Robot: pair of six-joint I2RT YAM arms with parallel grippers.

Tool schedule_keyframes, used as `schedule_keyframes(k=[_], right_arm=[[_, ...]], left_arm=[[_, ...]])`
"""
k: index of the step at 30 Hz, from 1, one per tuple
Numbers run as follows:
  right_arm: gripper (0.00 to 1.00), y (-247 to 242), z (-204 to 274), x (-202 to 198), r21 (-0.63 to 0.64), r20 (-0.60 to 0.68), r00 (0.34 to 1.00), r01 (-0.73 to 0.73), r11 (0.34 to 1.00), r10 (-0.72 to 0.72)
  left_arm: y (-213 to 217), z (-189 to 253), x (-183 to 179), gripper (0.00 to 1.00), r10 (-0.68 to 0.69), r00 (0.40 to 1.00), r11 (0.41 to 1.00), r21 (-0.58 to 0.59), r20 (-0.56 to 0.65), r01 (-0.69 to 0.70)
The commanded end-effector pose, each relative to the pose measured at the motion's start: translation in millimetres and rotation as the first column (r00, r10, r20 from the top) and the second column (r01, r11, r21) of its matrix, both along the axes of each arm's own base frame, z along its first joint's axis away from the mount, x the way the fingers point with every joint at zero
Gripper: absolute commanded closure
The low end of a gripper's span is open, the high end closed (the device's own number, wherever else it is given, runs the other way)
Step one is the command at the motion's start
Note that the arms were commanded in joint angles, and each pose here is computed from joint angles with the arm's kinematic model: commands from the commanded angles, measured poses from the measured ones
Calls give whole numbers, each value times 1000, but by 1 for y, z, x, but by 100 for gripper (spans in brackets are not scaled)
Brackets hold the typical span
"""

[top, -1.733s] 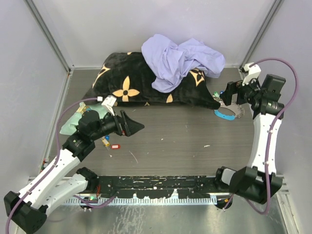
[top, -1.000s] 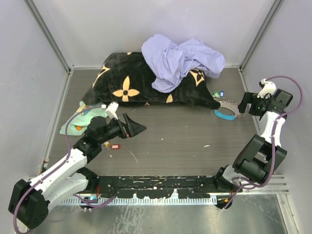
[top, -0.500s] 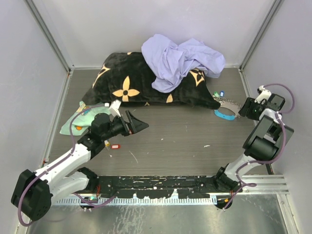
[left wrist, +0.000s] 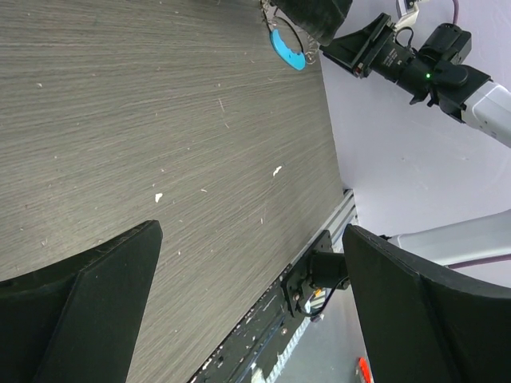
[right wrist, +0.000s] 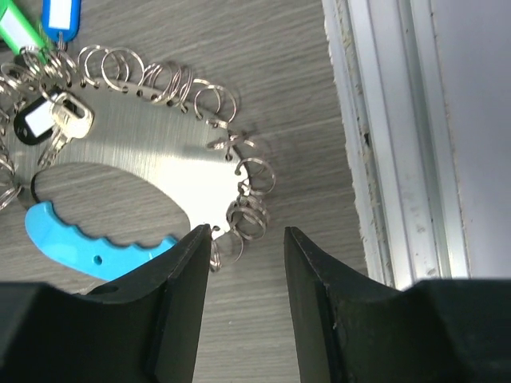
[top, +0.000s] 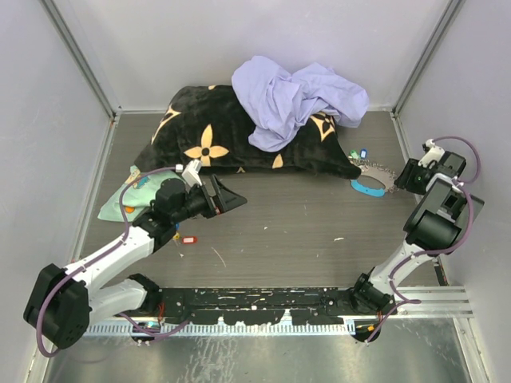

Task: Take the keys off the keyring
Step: Pick up the keyring from the corner of the board.

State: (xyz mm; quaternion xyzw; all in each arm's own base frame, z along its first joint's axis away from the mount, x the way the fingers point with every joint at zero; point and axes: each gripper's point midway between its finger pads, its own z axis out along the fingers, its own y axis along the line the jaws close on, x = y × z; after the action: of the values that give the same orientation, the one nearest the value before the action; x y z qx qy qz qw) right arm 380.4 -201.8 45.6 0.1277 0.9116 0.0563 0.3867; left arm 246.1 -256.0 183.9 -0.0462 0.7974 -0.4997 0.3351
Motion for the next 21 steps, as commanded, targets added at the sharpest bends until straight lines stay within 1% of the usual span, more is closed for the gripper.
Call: schedule_keyframes(k=[1, 3, 12, 15, 21], right_arm=[[55, -19, 12, 25, -29, 64, 998, 18, 999, -16], [58, -20, 7, 28, -18, 54, 998, 13, 1000, -12], [60, -7, -1, 34, 4, 48, 998, -46, 999, 46], [66, -2, -3, 34, 9, 40, 997, -65, 998, 65], [83, 2, -2, 30, 9, 29, 996, -90, 996, 89]], left_arm=[[-6, 30, 10, 2, -14, 996, 999, -33, 91, 17], [-7, 31, 10, 2, -23, 995, 999, -33, 95, 26], [-9, 33, 10, 2, -32, 994, 999, -32, 100, 36], [-9, 35, 9, 2, -37, 994, 999, -36, 106, 41], [-5, 39, 4, 2, -37, 992, 998, -36, 123, 42]])
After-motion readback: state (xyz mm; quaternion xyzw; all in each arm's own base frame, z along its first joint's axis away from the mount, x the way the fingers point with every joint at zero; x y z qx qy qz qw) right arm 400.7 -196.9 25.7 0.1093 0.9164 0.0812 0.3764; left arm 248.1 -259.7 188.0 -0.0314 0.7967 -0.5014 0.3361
